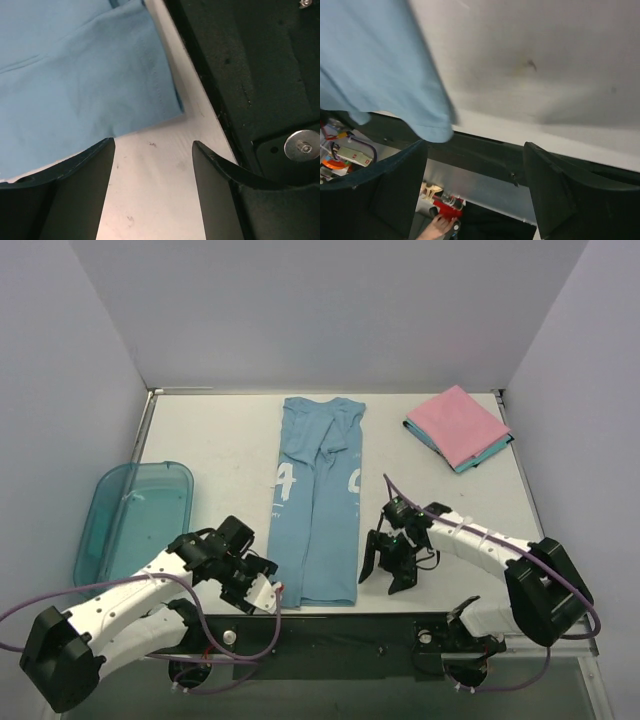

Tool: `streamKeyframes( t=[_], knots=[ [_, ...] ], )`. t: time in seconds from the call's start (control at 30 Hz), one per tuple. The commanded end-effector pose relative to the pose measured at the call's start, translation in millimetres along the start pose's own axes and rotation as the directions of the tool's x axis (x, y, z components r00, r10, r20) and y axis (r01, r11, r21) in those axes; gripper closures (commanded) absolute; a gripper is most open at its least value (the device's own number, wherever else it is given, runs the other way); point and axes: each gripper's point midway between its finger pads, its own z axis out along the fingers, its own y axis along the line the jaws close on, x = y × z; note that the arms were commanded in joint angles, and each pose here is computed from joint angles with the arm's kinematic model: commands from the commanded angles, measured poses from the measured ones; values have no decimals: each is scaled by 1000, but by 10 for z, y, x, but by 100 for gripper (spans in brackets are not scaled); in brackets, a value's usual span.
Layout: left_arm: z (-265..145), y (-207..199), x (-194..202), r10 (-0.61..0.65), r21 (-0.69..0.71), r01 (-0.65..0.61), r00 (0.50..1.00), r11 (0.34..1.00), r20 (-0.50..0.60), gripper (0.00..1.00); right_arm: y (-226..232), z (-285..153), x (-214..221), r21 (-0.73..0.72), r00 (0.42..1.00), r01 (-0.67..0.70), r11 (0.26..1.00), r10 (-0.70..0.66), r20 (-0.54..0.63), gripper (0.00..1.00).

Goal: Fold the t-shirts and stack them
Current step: Grab the bottom of the folded rectangular tshirt with both arms

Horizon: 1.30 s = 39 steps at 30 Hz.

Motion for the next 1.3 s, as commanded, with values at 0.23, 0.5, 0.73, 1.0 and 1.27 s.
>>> streamKeyframes(
  t=[0.23, 0.5, 0.73, 1.0, 1.27],
  knots=[
    [342, -47, -132, 130, 106, -137, 989, 985, 71, 29, 226, 499, 256, -65, 989, -140, 988, 136, -56, 37],
    [556, -44, -134, 81, 97, -85, 996, 992, 44, 39, 191, 583, 385, -44, 987, -115, 992, 109, -117, 76],
    [541, -18, -311, 48, 104, -57, 995, 993, 89, 87, 23, 516, 535, -10, 986, -71, 997, 69, -152, 100],
    [286, 123, -490, -160, 62, 156, 985, 986, 65, 100, 72, 238, 646, -44, 983, -11, 999, 3, -183, 100],
    [-160, 1012, -646, -519, -36, 540, 824, 841, 229, 100, 372, -276, 28, -182, 998, -23, 983, 10, -69, 100]
  ],
)
